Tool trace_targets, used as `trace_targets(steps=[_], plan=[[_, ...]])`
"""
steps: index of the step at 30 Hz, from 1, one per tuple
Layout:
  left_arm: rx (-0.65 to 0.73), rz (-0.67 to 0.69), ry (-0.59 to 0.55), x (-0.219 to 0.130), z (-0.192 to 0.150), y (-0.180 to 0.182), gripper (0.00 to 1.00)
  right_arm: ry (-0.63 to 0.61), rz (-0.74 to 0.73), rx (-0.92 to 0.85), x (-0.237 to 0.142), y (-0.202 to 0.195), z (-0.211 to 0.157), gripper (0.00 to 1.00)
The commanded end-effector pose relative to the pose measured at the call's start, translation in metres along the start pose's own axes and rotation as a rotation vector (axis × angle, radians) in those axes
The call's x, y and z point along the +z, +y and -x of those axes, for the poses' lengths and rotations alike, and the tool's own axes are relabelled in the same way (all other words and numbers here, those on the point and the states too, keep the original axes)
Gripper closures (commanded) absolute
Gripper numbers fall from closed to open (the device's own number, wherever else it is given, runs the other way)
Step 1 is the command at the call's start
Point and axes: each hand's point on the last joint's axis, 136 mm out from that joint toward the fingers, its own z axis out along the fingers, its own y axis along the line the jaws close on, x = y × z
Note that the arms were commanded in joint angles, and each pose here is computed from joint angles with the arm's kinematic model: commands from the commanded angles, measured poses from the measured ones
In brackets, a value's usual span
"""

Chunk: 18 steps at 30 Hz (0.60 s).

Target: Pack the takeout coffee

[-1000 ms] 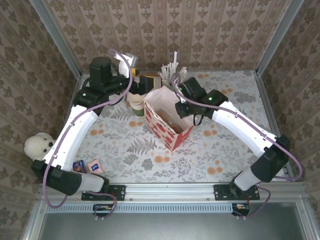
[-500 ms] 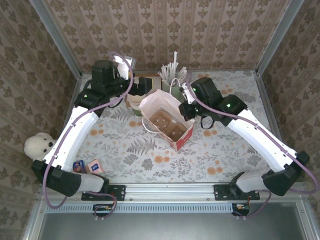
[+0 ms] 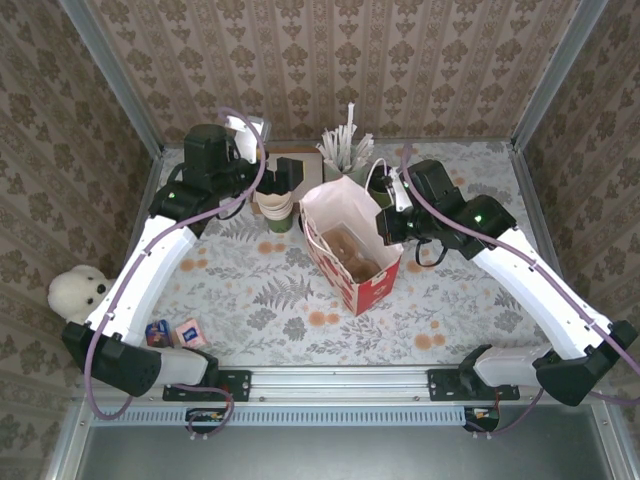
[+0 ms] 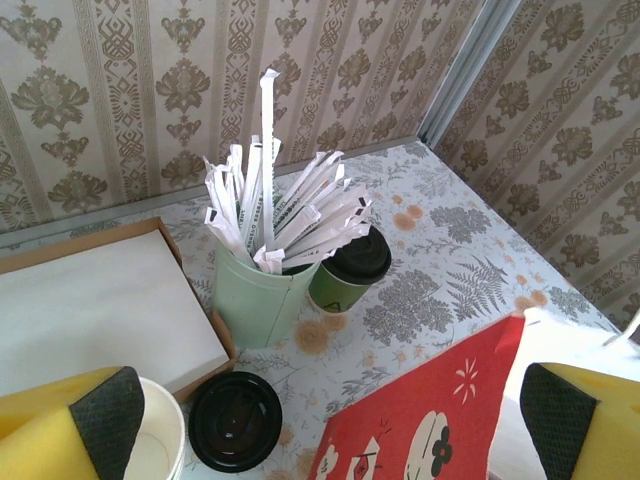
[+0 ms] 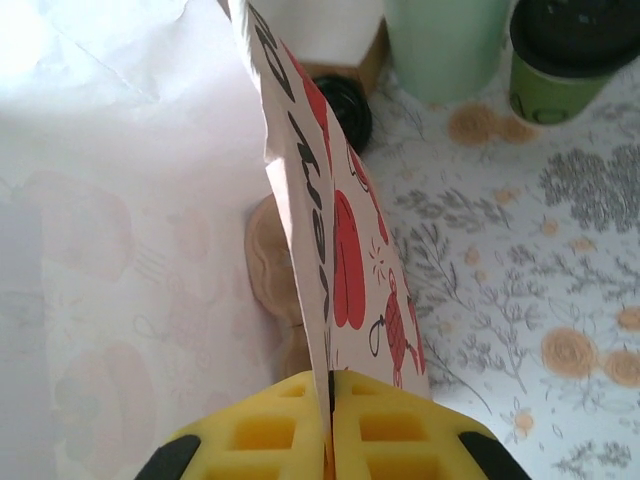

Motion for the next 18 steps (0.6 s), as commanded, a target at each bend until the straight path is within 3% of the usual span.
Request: trace_targets(steps=[1, 9, 18], plan=[[-0.02, 0.007, 0.0, -0.005, -0.003, 0.001, 0.0, 0.074, -0.052, 0.052, 0.015, -0.011, -0.018, 0.91], [-0.042, 0.002, 0.028, -0.001, -0.011, 0.003, 0.0, 0.069, -0.05, 0.105, 0.061, -0.001, -0.002, 0.93], [-0.068, 0.007, 0.053, 0.005, -0.019, 0.007, 0.0, 0.02, -0.056, 0.129, 0.063, 0.006, 0.012, 0.88]])
